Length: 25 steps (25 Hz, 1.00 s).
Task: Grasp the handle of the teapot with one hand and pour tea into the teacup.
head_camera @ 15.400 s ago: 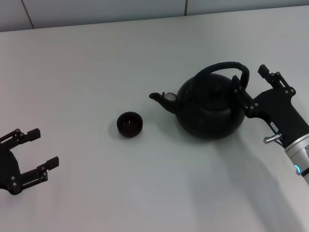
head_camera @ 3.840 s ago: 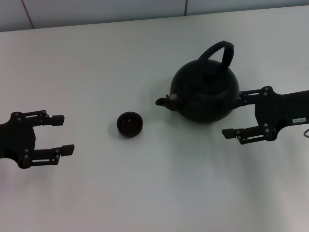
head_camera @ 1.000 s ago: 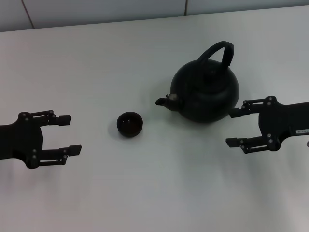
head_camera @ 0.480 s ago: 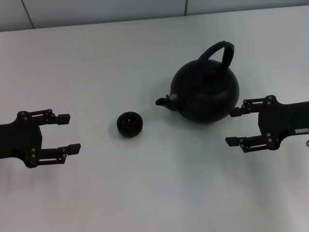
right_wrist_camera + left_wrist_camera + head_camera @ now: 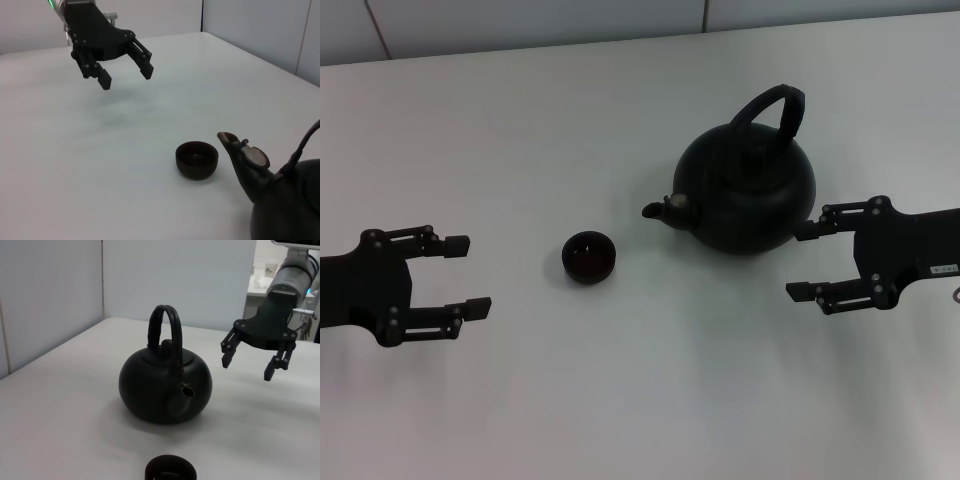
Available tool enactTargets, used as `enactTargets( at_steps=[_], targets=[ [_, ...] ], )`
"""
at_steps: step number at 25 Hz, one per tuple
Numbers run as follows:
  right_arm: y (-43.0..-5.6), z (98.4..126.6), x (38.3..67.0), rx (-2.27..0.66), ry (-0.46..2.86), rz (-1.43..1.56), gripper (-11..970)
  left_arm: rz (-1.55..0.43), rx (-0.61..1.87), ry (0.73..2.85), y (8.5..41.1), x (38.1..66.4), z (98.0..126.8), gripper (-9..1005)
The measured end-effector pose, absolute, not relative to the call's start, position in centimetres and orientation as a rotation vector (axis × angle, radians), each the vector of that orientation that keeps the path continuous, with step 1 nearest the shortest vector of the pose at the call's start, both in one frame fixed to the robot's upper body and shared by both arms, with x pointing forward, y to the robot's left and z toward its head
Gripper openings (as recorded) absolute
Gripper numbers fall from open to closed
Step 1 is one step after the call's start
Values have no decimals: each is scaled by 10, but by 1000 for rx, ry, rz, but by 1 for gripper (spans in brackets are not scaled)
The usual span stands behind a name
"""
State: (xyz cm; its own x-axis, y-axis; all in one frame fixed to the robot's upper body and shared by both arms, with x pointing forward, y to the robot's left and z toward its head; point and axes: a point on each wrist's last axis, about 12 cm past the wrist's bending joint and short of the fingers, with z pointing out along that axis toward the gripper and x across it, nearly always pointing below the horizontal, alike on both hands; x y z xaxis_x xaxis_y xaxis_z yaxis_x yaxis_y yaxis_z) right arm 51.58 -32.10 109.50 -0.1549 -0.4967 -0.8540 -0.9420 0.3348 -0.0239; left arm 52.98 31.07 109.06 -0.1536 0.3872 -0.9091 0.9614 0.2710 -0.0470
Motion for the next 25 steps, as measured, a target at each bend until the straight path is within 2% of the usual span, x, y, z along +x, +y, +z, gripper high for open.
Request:
enactTargets(
  at_steps=[25],
  targets=[
    [-318, 1098, 521, -1286, 1779, 688, 732, -864, 1239, 1694, 308, 530, 1090, 770]
  ],
)
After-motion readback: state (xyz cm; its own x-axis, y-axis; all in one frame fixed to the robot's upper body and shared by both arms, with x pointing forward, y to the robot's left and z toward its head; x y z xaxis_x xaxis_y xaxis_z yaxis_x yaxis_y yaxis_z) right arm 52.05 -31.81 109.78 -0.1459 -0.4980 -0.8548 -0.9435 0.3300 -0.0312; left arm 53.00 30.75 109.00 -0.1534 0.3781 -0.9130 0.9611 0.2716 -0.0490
